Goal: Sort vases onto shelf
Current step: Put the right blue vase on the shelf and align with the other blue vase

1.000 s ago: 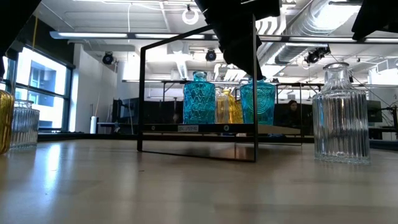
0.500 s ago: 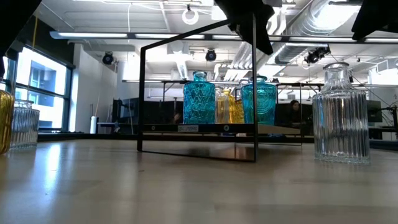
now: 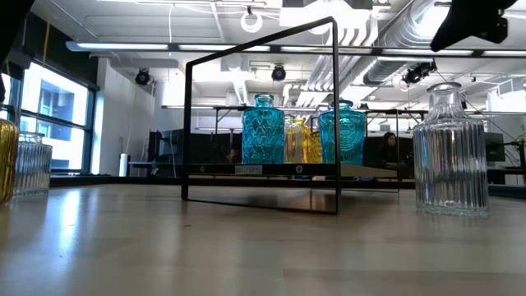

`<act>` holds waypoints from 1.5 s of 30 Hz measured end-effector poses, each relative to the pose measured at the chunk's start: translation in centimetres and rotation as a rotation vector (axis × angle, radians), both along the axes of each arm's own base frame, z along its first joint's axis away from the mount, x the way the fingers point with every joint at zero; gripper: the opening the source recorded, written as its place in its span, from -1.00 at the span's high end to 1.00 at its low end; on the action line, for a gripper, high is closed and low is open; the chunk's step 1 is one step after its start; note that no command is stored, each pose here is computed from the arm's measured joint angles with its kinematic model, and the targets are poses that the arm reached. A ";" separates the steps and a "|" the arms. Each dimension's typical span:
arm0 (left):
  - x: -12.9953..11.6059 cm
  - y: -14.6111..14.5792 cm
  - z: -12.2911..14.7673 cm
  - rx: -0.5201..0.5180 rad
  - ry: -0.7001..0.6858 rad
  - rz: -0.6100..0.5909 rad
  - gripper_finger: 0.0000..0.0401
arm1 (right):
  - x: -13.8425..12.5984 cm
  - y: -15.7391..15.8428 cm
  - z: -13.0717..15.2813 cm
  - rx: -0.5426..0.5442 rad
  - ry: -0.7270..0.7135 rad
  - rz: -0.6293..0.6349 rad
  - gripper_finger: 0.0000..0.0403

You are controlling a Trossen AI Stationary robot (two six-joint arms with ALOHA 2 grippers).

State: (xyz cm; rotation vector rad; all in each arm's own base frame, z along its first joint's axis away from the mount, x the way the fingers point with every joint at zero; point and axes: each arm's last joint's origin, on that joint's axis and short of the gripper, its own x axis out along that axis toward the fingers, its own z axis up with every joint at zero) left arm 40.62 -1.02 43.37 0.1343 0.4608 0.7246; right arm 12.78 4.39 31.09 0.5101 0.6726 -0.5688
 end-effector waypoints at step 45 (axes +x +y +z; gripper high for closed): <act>-27.7 -2.4 -4.5 -0.206 -0.093 0.164 0.70 | 10.5 -8.2 -4.8 0.248 0.107 -0.238 1.00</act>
